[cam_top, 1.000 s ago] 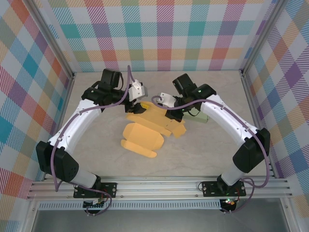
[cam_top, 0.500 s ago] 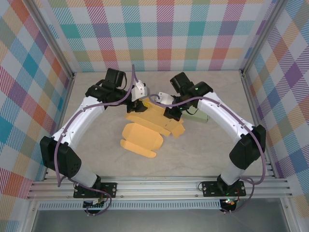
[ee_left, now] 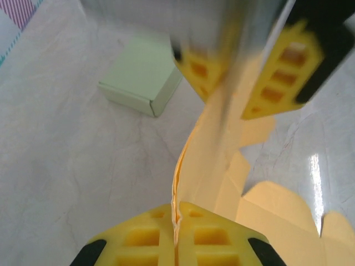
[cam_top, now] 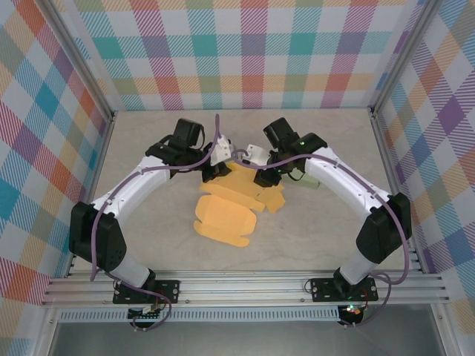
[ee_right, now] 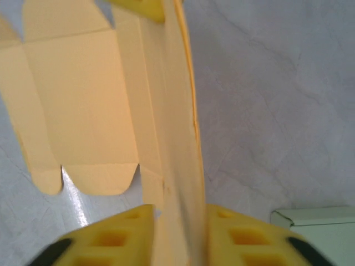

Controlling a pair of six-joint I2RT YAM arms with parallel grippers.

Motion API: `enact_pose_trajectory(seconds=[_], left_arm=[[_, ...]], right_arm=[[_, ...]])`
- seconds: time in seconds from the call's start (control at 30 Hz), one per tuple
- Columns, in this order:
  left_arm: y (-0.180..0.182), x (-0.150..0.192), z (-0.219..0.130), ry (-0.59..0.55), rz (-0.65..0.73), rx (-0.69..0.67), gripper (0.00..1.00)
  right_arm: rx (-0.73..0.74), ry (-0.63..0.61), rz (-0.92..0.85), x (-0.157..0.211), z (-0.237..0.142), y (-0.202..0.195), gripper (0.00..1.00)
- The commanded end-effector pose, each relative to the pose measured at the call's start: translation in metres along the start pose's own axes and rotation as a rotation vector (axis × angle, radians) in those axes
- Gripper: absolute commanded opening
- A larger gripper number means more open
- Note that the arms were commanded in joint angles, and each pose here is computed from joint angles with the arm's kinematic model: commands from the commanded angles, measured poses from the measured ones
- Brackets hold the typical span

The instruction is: Fold the paper box

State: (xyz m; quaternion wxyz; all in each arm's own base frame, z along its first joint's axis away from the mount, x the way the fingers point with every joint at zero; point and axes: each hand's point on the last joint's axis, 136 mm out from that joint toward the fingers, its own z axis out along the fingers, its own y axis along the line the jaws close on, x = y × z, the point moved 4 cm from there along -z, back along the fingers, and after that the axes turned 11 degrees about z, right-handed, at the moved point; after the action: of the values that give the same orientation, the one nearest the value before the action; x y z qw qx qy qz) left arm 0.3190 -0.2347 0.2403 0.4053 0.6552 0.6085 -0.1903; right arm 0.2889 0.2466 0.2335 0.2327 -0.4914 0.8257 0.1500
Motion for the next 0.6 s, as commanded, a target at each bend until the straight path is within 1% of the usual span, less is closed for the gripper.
enact_pose_trajectory(seconds=[0.0, 0.03, 0.07, 0.13, 0.23, 0.3, 0.33, 0.4, 0.47, 0.57], left_arm=[[0.013, -0.004, 0.0, -0.016, 0.0, -0.092, 0.0], [0.014, -0.002, 0.002, -0.013, -0.009, -0.093, 0.0], [0.014, 0.001, 0.004, -0.009, -0.022, -0.094, 0.0], [0.013, 0.005, 0.008, -0.018, -0.037, -0.104, 0.0], [0.016, 0.006, 0.01, -0.083, -0.04, -0.206, 0.0], [0.017, 0.007, 0.009, -0.123, -0.056, -0.293, 0.0], [0.016, 0.008, 0.008, -0.134, -0.06, -0.333, 0.0], [0.013, 0.009, 0.007, -0.153, -0.076, -0.417, 0.0], [0.008, 0.012, 0.008, -0.169, -0.114, -0.462, 0.0], [-0.011, 0.016, 0.014, -0.182, -0.155, -0.447, 0.0]], right_arm=[[0.058, -0.117, 0.019, -0.015, -0.024, -0.004, 0.61], [0.073, -0.128, 0.031, -0.015, -0.027, -0.005, 0.7], [0.094, -0.142, 0.051, -0.014, -0.029, -0.007, 0.73], [0.143, -0.19, 0.103, -0.014, -0.037, -0.012, 0.74], [0.23, -0.296, 0.25, -0.012, -0.056, -0.022, 0.89], [0.253, -0.363, 0.408, -0.008, -0.069, -0.028, 0.98], [0.265, -0.385, 0.486, -0.006, -0.074, -0.03, 1.0], [0.304, -0.41, 0.674, 0.004, -0.081, -0.035, 1.0], [0.312, -0.411, 0.815, 0.018, -0.08, -0.038, 1.0], [0.274, -0.398, 0.962, 0.038, -0.069, -0.037, 1.0]])
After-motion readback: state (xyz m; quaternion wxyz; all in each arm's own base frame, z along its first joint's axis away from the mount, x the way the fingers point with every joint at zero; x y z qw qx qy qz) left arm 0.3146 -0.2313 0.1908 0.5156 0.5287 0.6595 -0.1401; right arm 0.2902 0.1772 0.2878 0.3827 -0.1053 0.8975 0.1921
